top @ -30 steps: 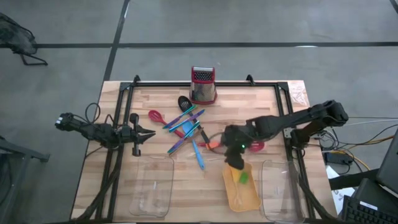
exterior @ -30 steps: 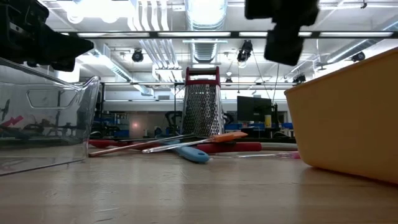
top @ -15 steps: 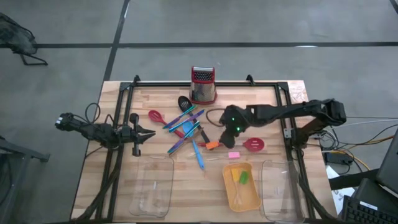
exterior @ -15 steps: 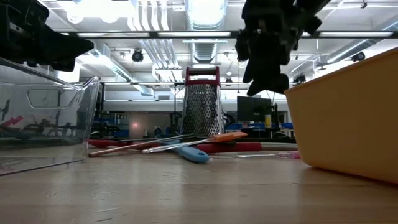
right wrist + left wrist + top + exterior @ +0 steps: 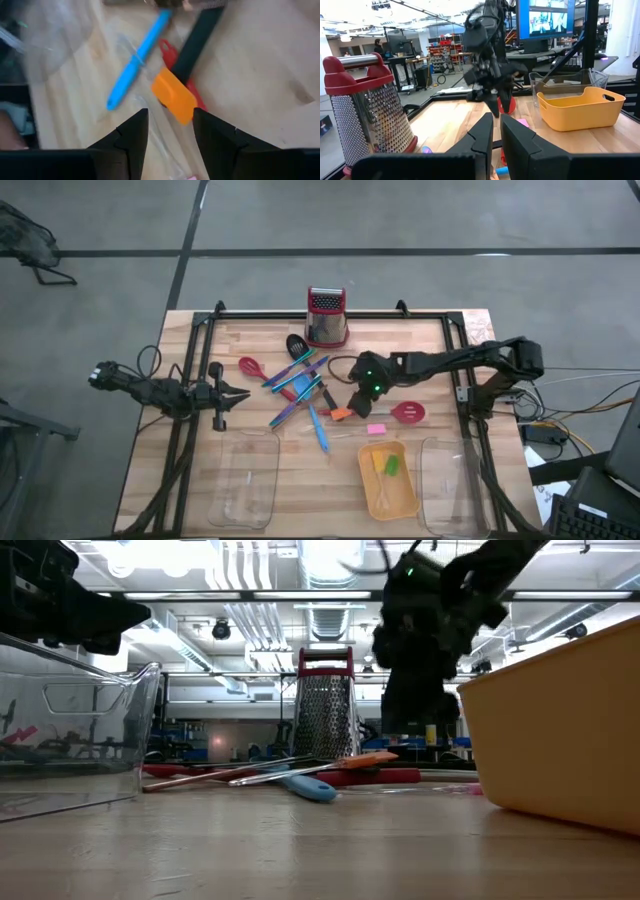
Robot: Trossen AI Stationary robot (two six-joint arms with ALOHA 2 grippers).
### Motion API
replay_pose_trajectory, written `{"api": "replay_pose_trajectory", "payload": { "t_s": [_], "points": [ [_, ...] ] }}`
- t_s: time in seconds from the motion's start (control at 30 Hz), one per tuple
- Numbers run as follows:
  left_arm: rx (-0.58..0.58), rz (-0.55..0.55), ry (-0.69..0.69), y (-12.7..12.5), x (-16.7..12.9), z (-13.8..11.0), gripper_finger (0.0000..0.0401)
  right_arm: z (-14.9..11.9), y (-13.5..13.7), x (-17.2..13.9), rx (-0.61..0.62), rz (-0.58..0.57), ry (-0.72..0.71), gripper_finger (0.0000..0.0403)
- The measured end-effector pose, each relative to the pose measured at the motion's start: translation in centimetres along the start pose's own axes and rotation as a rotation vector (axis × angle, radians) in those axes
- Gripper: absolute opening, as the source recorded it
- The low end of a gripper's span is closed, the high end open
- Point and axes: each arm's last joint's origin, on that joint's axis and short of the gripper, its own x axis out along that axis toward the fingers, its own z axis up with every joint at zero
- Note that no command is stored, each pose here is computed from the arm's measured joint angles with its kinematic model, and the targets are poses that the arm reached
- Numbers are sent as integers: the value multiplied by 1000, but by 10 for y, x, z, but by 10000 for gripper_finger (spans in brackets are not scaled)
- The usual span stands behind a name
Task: Pick & Place Kitchen Items
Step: Put the orange spatula into the yellow bin
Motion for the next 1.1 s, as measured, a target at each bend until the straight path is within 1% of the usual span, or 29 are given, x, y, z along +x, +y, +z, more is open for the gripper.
{"api": "replay_pose_trajectory", "payload": {
  "t_s": [0.1,0.33,0.67,0.83,0.97,1.1],
  "points": [
    [1,0,1,0,0,0,42,3,-3,10,10,-17,23,142],
    [1,0,3,0,0,0,42,6,-4,20,5,-26,36,137],
    [2,0,3,0,0,0,42,2,-15,42,32,-40,99,176],
    [2,0,3,0,0,0,42,7,-13,48,10,-7,104,187],
    [2,0,3,0,0,0,42,10,-11,50,0,14,116,177],
    [2,0,3,0,0,0,42,10,-10,49,-27,19,115,151]
  ]
}}
